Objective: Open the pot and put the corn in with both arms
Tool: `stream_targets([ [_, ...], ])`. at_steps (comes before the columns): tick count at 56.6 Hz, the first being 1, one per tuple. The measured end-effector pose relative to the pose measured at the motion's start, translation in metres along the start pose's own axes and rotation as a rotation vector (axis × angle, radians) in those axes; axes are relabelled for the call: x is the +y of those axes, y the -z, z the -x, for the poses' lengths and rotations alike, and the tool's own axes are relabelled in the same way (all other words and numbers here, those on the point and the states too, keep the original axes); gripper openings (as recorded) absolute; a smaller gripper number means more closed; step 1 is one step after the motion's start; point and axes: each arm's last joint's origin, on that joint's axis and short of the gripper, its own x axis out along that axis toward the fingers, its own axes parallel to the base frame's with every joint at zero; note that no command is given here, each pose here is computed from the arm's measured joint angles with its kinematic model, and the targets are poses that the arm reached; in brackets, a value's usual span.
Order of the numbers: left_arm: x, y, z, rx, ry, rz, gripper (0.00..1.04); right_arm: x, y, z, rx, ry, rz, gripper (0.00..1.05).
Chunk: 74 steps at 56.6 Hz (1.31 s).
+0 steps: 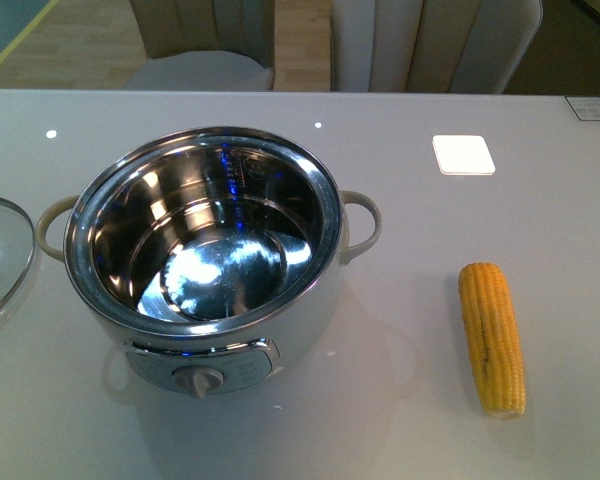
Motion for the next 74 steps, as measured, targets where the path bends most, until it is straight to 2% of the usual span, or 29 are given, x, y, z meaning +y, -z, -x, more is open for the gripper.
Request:
stream_targets([
  [67,-0.004,-0.006,0.041,-0.021,0.021,-0.003,0.03,0.0,0.0,0.0,0.0,0.0,0.0,0.96],
  [74,-0.004,-0.001,0.048,0.011,0.022,-0.003,0.03,0.0,0.0,0.0,0.0,0.0,0.0,0.96],
])
